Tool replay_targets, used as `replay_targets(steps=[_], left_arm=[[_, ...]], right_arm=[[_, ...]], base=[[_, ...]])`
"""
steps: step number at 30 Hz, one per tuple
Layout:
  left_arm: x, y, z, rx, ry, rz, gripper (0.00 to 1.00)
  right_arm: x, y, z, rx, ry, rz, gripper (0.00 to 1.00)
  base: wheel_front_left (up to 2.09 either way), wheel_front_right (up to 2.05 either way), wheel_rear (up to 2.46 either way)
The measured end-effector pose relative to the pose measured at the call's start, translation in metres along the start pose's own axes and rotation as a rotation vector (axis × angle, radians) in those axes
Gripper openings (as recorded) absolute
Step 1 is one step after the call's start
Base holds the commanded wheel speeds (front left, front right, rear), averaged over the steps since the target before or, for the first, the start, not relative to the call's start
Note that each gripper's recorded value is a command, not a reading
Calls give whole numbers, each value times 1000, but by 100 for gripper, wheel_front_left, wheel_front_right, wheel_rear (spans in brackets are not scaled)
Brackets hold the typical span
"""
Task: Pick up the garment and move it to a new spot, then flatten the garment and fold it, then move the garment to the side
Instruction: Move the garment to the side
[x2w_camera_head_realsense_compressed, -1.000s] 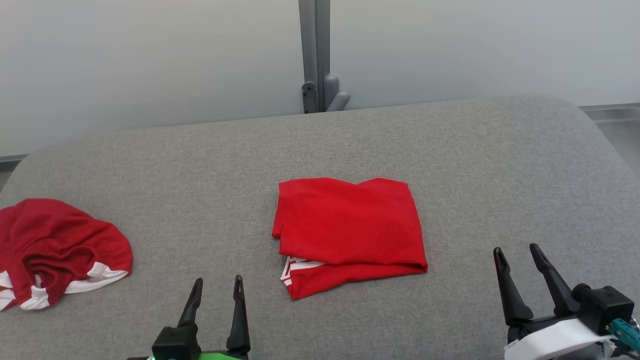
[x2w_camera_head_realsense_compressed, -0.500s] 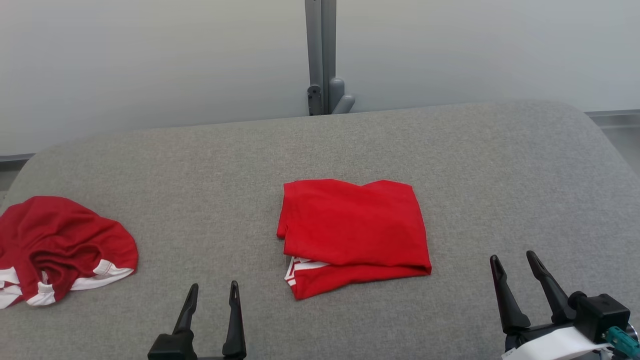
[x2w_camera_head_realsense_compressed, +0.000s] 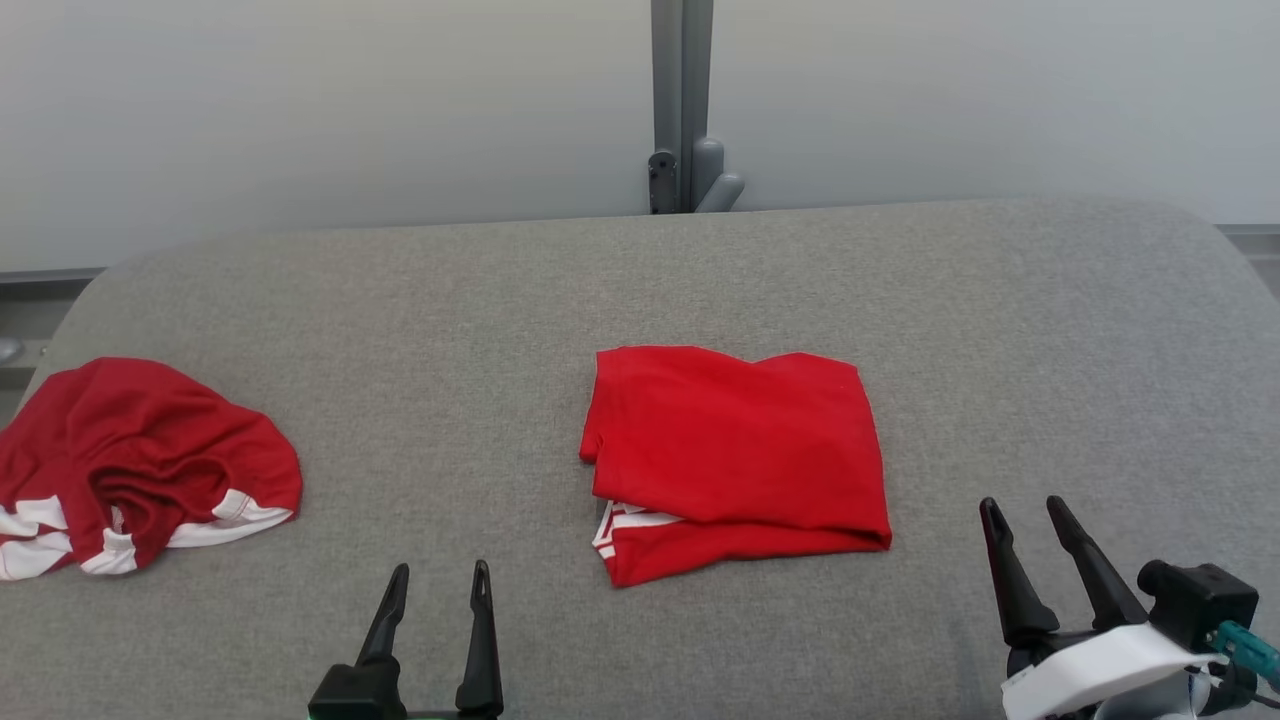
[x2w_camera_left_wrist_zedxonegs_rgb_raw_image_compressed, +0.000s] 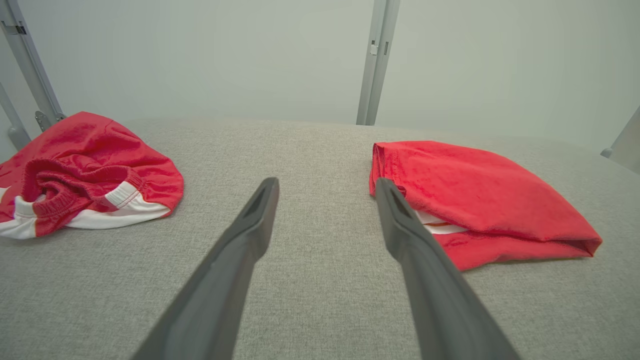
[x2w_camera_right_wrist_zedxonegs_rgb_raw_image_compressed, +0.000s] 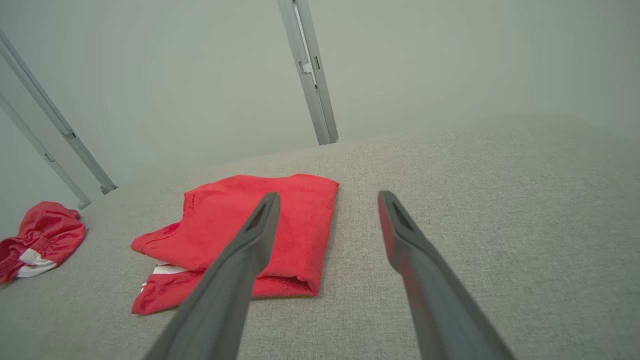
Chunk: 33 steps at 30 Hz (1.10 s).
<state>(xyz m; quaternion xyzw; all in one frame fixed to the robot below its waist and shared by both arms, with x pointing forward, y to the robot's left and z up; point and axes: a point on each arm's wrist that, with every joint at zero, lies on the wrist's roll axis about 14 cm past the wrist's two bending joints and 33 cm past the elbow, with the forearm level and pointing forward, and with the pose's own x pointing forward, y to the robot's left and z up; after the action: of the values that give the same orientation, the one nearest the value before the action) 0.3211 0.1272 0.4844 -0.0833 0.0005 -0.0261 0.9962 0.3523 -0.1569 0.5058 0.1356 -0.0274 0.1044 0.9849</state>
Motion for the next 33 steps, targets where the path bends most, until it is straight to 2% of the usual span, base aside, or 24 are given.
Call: replay_targets(steps=[6,13,14,22,28,31,33], left_arm=[[0,5,-5,-2,18,19,100],[18,7,-6,-3,27,17,100],[18,7,-6,-3,27,17,100],[36,16,-16,-7,58,41,100],[44,27,-23,-4,82,70,100],[49,29,-25,-5,88,75,100],[52,31,-28,-3,94,79,100]], right_arm=[[33,-5,-15,127,61,8,100],[86,-10,-29,329,168,13,100],[86,-10,-29,329,168,13,100],[124,-19,-61,504,350,-4,100],[137,-11,-91,574,474,18,100],[142,-17,-103,556,510,11,100],[145,-15,-111,584,530,11,100]], base=[[0,0,0],[0,0,0],[0,0,0],[0,0,0],[0,0,0],[0,0,0],[0,0,0]])
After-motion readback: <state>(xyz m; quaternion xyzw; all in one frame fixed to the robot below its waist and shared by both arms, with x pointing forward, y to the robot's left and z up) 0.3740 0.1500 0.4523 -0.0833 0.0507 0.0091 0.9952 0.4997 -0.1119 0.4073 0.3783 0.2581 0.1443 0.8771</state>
